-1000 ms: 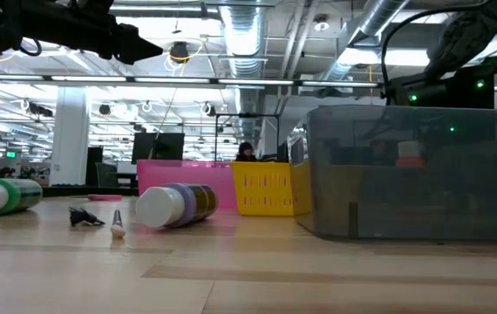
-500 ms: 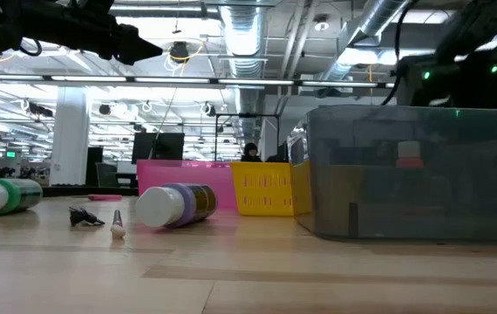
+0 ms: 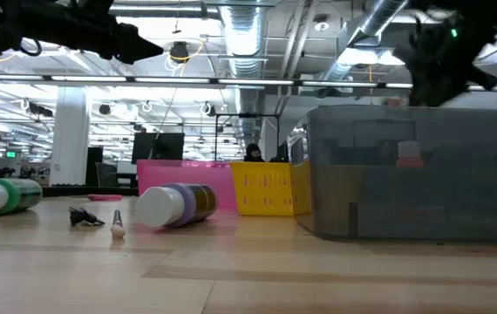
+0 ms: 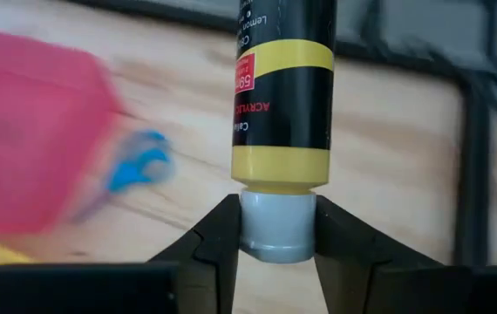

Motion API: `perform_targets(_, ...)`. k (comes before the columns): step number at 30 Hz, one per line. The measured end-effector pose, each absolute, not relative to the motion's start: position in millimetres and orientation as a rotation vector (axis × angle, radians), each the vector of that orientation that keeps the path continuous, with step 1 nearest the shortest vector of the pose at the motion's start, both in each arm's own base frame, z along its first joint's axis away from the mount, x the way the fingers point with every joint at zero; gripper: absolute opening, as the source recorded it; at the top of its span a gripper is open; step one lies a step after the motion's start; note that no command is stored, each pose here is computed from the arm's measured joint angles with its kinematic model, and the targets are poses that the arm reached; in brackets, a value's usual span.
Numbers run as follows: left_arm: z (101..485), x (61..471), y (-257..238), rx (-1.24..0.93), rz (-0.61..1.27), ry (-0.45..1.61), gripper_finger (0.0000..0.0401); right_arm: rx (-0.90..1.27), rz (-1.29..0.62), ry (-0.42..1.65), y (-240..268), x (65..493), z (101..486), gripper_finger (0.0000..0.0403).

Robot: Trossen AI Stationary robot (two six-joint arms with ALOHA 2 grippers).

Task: Pick & Place Paint Supplies
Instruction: Put the yellow paint bottle into the yellow bin

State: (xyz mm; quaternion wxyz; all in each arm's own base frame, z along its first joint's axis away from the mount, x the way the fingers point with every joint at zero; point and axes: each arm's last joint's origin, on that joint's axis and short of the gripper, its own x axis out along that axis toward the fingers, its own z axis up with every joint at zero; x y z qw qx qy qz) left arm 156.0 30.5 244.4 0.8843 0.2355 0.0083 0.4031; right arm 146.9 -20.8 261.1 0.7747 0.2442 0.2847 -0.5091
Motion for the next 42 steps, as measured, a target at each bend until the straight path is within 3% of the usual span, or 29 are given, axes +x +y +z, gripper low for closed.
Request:
perform_targets(8,245.2,159.9,25.6,0.466,0.629,-0.073,0.0204,0.305,-0.781,0.482,-19.8,182.1,301.0,0.0109)
perform_targets(16,246.1,162.0,21.6,0.422,0.471,-0.138,0.0204,0.120,-0.530,0.469,-16.4,225.1,297.7,0.0109)
perform_targets(23,244.2,169.4,15.8,0.404,0.247,-0.169,0.0206,0.082,-0.290,0.469,-11.2,259.8,282.5,0.0109)
perform_targets(31,241.9,198.5,12.7,0.335,0.157,-0.092,0.0264,0.122,-0.141,0.554,-11.0,284.1,262.6,0.0109)
perform_targets(42,233.8,248.9,14.0,0.289,0.084,0.070,0.0316,0.027,-0.049,0.880,-2.0,330.6,278.2,0.0109)
